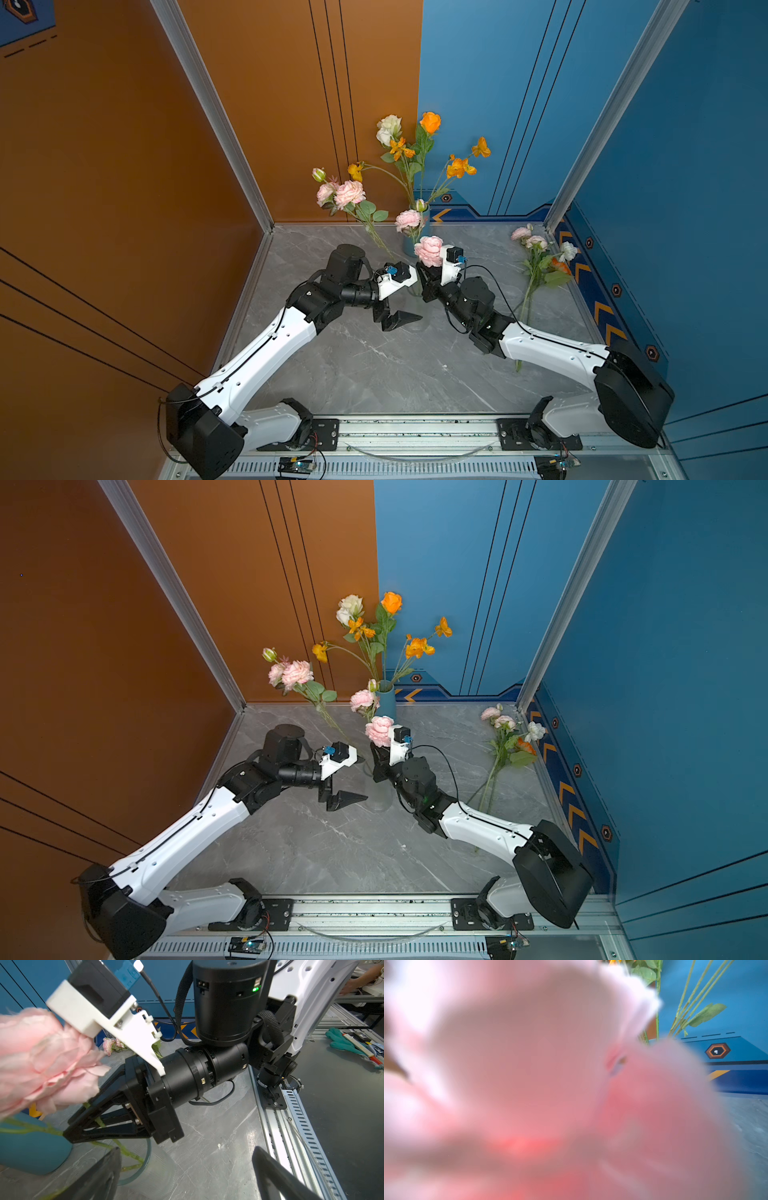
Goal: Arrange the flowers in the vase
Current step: 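Lower the pink rose stem into the glass vase with the right gripper, then open the right gripper and draw it back to the flower pile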
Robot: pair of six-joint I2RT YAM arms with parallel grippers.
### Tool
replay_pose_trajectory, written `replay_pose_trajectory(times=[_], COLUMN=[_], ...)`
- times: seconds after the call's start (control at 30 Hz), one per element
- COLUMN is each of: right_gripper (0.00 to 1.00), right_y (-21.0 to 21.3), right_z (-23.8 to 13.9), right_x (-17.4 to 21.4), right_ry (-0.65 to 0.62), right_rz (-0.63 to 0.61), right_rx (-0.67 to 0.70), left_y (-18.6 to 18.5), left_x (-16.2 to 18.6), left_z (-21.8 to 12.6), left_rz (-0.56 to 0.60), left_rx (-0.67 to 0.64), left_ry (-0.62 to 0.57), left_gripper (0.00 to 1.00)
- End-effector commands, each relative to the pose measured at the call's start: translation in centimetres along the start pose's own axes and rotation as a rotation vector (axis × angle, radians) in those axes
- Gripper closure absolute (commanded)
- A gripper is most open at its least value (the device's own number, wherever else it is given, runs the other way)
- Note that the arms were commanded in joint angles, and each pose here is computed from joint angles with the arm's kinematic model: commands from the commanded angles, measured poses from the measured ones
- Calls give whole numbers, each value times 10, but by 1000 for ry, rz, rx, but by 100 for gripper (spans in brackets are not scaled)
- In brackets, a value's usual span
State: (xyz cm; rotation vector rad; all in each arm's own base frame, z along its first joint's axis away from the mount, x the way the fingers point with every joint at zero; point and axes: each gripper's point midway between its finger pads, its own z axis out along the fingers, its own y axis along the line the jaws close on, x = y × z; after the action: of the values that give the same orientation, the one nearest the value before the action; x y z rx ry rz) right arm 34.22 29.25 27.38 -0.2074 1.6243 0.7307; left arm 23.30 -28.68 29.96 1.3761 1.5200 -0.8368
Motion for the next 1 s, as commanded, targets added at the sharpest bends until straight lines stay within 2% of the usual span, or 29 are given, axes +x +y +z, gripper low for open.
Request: replay_pose_trajectory(times=[0.0,0.13,0.3,0.37,0.47,0.57,0.8,0.87,0.97], right_gripper=[76,65,33,24,17,13,11,13,18], right_y=[0,-1,-2,-3,-4,-8,-19,-29,-64], right_z=[-11,-18,-27,-30,-34,-42,-67,-77,-93], right_x=[-2,-2,3,9,20,27,30,30,32], right_ry=[10,21,73,125,204,243,282,292,310], right_rz=[8,5,1,-4,-16,-5,6,1,28], right_rx=[1,10,8,19,32,48,93,142,295], left_y=[5,4,3,3,1,0,-2,-3,-4], left_x=[-2,-2,-1,-2,-3,-3,-4,-5,-5], left_z=[-1,-1,0,0,0,0,1,1,3], left_rz=[5,10,9,11,12,12,12,13,17], left_rx=[-28,-28,-23,-21,-17,-10,0,3,0], left_ry=[16,16,18,16,13,10,7,5,11], left_gripper=[2,2,2,2,2,2,2,2,2])
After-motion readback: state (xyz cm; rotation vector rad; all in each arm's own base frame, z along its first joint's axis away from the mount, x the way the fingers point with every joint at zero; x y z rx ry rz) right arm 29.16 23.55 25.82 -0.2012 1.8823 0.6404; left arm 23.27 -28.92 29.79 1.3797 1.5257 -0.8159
